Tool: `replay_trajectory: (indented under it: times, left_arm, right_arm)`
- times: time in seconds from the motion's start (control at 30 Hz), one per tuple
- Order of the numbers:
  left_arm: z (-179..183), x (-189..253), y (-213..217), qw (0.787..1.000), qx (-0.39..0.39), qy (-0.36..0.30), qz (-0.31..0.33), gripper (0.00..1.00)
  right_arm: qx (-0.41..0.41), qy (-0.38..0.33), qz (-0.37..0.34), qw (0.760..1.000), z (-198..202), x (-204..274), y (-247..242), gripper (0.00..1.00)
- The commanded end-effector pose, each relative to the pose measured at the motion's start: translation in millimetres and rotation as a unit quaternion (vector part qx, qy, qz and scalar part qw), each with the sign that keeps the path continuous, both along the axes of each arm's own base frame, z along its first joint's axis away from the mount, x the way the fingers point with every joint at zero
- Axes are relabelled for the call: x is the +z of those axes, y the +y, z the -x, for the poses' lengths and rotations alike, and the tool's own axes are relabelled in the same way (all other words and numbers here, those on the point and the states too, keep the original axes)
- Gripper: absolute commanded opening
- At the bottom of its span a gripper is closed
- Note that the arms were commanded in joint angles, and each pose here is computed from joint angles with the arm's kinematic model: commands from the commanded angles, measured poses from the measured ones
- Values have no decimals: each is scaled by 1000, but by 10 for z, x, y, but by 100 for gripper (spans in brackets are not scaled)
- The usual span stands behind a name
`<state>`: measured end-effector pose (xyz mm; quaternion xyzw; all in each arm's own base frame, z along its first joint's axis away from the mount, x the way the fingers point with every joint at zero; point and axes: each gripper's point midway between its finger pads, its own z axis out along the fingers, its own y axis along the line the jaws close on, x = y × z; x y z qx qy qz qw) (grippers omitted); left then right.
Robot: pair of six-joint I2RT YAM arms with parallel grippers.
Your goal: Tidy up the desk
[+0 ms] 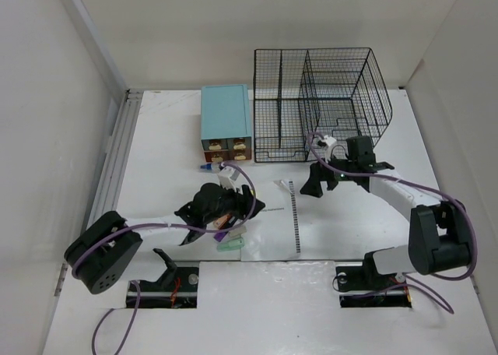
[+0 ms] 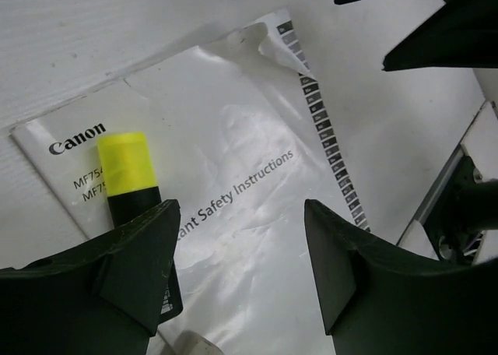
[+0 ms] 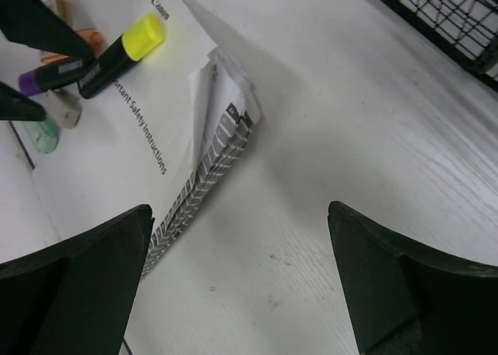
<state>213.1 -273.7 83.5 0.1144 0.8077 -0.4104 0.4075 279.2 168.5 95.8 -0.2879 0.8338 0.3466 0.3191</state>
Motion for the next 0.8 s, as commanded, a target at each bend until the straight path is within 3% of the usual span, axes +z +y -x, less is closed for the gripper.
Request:
replay_trajectory:
  times: [0.0,0.3,0.6,0.77]
  left_arm:
    - [-120,84,-25,999,21,-35,12,62]
    - [-375,-109,157,992,105,-41,-54,62]
    - [-345,-303,156,987,121,-19,-105,62]
    - [-252,-459,103,986,116,5,-119,54]
  right_arm:
    - [31,-23,-53,998,-16,125,170,99]
    - [68,73,-48,994,191,-333,430,99]
    - [83,97,-30,991,292,-456,601,99]
    - [75,101,-27,992,298,-480,619,99]
